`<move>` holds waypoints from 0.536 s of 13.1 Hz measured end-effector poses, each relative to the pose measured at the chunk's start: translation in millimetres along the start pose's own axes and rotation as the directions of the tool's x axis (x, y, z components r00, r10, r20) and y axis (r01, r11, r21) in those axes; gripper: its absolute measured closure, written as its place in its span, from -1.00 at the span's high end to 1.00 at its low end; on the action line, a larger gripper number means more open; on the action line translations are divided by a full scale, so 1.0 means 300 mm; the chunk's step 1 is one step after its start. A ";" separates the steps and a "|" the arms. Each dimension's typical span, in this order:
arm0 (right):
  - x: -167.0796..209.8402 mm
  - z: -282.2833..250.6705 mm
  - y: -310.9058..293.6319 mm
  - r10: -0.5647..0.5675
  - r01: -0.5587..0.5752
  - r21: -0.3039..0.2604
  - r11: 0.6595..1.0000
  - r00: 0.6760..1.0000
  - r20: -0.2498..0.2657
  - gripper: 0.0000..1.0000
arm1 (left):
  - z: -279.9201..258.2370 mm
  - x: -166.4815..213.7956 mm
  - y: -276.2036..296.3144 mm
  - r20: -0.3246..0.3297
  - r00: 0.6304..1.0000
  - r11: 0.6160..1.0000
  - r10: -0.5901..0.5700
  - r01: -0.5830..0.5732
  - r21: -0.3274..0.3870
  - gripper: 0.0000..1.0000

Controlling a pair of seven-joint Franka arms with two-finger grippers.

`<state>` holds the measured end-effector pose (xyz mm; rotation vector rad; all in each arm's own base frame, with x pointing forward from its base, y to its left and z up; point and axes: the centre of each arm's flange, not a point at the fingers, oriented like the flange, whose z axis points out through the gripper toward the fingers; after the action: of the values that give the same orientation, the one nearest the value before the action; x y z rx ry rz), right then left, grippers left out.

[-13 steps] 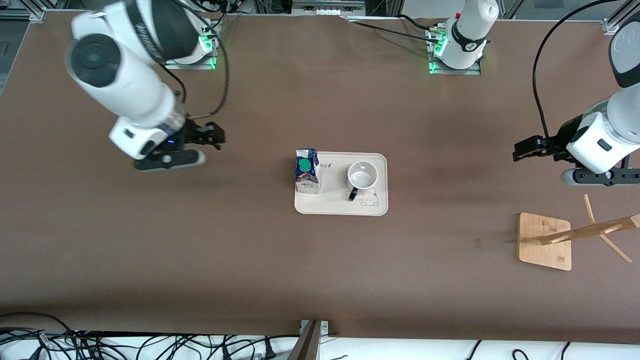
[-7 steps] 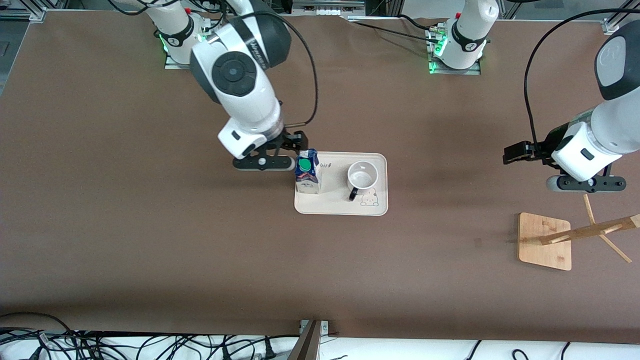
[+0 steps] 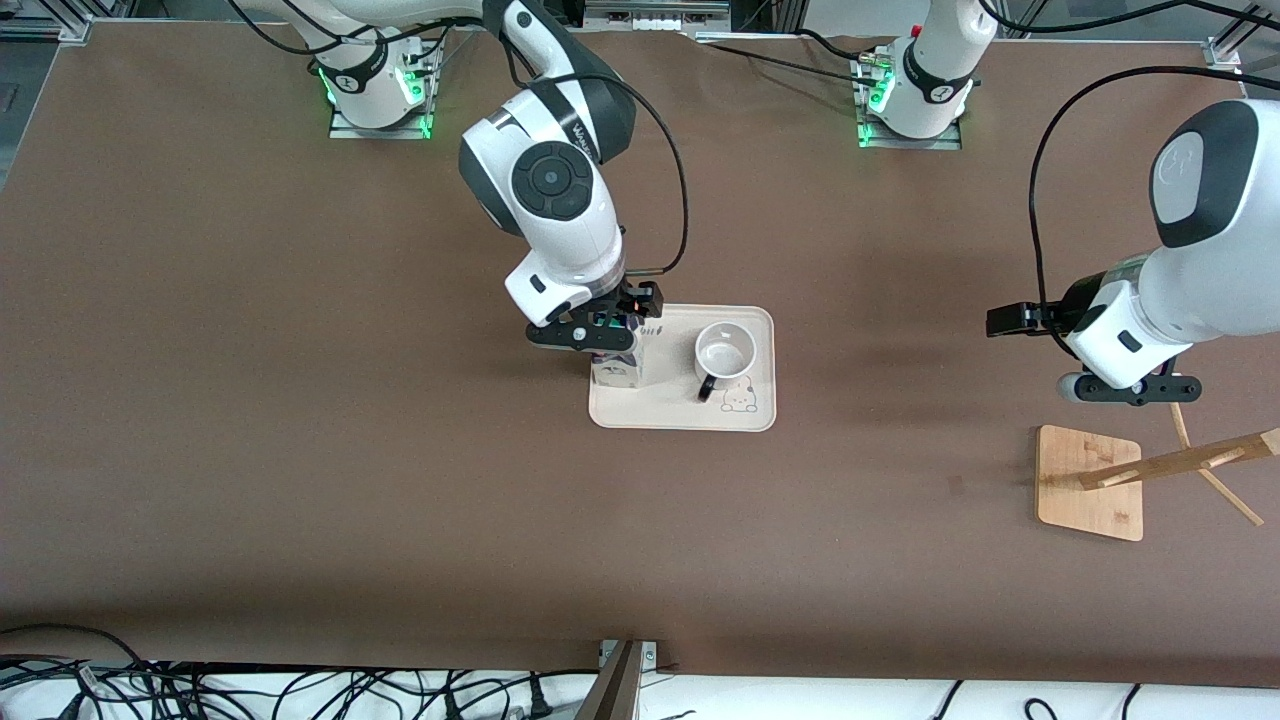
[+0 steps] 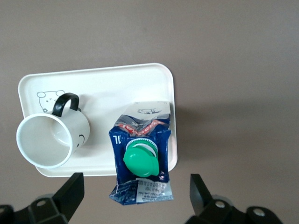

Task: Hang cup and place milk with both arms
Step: 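Grasp the milk carton with the right gripper while the left gripper approaches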

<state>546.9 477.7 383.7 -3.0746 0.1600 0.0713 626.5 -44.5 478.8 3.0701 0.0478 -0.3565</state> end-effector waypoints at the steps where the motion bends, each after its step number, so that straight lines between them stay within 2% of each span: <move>1: -0.005 0.024 -0.007 -0.003 0.003 -0.006 1.000 1.000 0.006 1.00 | 0.010 0.005 0.000 0.005 1.000 1.000 0.000 0.000 0.001 1.00; 4: -0.004 0.091 -0.014 -0.004 0.004 -0.019 1.000 1.000 0.018 0.99 | 0.027 0.010 0.009 0.014 1.000 1.000 0.007 -0.007 0.002 1.00; 6: 0.000 0.122 -0.014 -0.002 0.002 -0.025 1.000 1.000 0.022 0.91 | 0.051 0.007 0.079 0.025 0.999 0.999 0.045 -0.045 0.009 1.00; 7: 0.000 0.128 -0.013 -0.002 0.002 -0.027 1.000 1.000 0.024 0.72 | 0.062 0.003 0.146 0.025 0.997 0.997 0.077 -0.077 0.015 1.00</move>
<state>545.8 484.2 345.5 -3.0992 0.1563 0.1110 624.7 -89.1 462.4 3.0718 -0.0745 -0.3914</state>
